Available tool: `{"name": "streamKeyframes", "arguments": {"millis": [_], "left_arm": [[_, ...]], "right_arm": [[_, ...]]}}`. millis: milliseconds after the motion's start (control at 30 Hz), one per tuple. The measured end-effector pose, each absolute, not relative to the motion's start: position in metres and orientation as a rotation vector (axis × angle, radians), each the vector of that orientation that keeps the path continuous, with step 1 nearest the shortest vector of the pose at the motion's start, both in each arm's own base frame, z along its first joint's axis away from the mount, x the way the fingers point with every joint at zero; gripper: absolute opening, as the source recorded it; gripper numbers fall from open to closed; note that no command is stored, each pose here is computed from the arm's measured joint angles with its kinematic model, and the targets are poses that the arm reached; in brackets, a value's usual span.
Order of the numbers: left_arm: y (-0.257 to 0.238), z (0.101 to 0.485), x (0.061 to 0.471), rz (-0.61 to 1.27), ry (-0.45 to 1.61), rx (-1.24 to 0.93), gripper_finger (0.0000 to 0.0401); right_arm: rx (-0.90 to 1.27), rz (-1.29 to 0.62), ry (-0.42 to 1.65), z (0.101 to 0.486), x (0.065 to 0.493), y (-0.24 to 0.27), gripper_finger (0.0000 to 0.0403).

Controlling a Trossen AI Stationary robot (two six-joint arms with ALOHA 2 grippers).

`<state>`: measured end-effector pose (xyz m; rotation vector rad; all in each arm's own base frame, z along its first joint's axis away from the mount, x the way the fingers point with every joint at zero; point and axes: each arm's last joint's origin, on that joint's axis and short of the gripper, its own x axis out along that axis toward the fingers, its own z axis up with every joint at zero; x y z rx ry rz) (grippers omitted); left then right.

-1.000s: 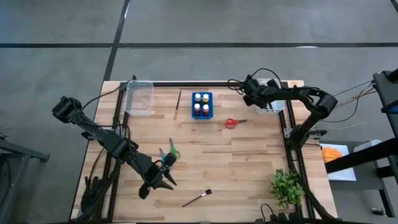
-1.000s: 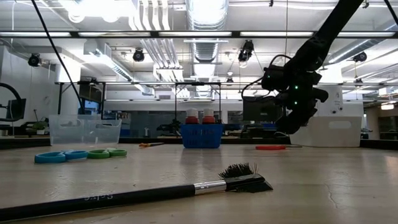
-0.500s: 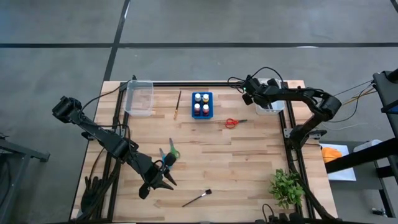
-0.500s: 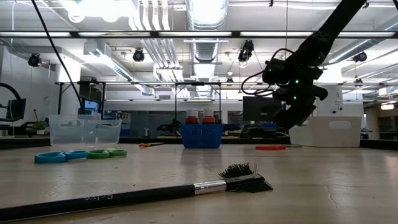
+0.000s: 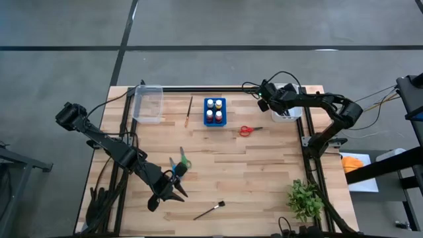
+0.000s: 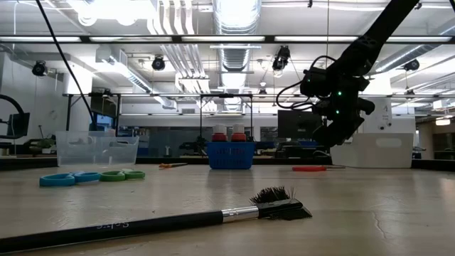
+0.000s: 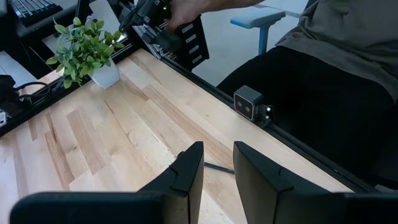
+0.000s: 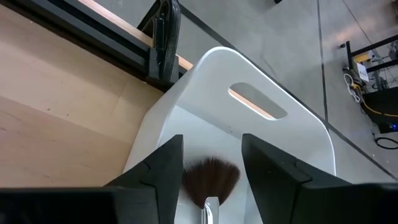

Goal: Pick & Place Paint Supplies
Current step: Put the black brow brush into the white bin

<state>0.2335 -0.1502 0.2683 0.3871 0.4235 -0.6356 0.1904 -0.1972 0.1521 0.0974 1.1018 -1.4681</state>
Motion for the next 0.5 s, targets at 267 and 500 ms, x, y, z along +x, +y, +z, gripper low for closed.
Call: {"name": "streamKeyframes", "arguments": {"millis": [267,500], "left_arm": [[-0.1503,0.2683,0.2335,-0.636,0.423,0.387,0.0095],[-0.1503,0.2683,0.2334,-0.636,0.424,0.387,0.0095]], "right_arm": [[0.091,-1.463,1.103,0.1526,0.1909,-0.1966,0.0164],[0.06,-1.431,1.104,0.1574,0.1939,-0.1921,0.0164]]}}
